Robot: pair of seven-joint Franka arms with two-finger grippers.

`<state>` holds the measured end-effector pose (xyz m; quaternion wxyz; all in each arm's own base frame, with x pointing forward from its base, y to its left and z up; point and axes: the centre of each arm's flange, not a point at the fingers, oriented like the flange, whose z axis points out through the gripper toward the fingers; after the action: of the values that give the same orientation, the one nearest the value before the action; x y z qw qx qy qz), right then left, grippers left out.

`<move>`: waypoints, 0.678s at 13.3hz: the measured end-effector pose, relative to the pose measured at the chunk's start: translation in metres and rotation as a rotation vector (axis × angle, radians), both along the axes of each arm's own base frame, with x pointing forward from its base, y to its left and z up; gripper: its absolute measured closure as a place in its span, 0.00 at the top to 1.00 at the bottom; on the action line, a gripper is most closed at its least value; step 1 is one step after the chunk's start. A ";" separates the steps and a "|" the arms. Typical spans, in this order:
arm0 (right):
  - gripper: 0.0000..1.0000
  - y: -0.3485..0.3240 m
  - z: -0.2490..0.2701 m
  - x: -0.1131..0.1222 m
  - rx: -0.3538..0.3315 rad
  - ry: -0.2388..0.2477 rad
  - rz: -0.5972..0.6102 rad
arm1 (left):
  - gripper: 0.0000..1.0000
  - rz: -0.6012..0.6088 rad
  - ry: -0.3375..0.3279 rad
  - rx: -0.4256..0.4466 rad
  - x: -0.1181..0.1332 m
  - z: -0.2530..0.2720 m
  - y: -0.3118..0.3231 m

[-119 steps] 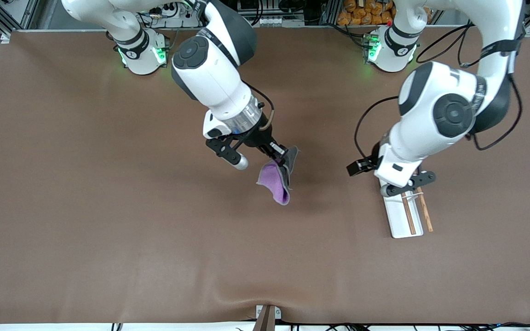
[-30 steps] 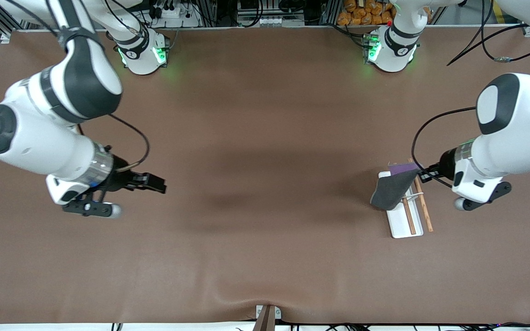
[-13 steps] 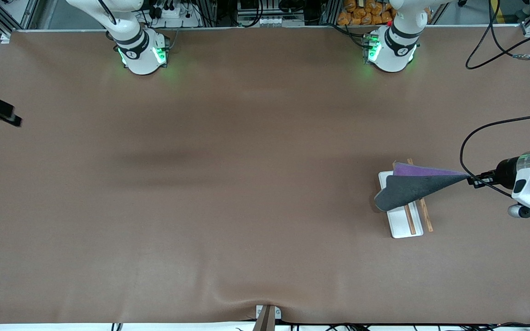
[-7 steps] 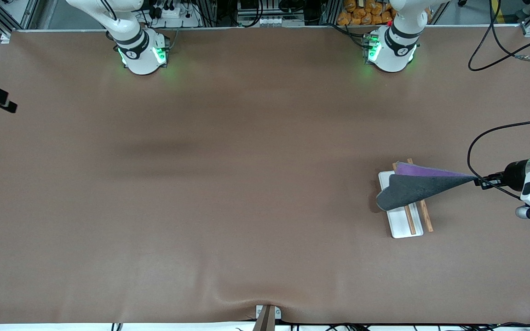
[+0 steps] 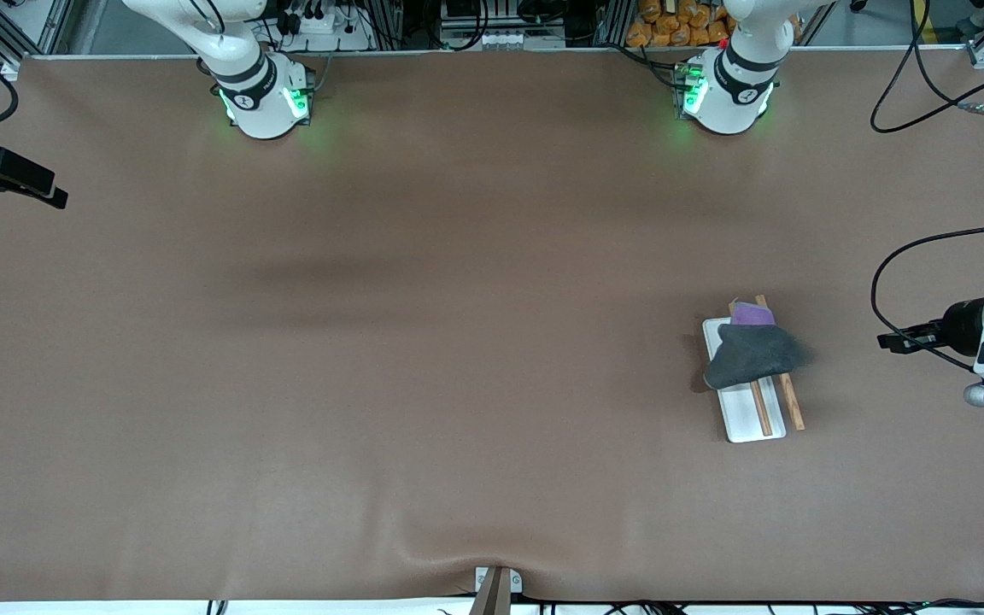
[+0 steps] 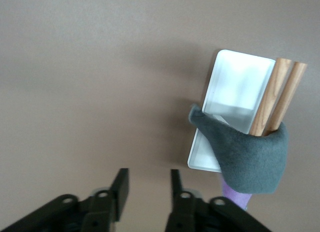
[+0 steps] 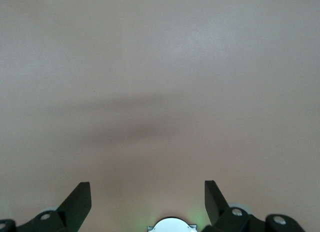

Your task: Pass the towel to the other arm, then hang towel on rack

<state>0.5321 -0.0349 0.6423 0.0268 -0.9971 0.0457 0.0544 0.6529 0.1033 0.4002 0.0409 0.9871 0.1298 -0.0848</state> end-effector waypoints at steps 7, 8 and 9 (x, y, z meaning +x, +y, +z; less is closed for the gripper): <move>1.00 0.022 0.003 0.006 -0.090 -0.041 0.055 | 1.00 -0.077 -0.138 0.031 -0.026 0.130 -0.031; 1.00 0.022 0.002 0.006 -0.092 -0.040 0.056 | 1.00 -0.091 -0.156 0.035 -0.033 0.151 -0.041; 1.00 0.020 0.002 0.006 -0.092 -0.038 0.052 | 1.00 -0.102 -0.177 0.041 -0.040 0.171 -0.049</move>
<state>0.5380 -0.0149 0.6444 -0.0196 -0.9990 0.0215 0.0340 0.6126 0.0544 0.5712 0.0276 0.9966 0.0769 0.0035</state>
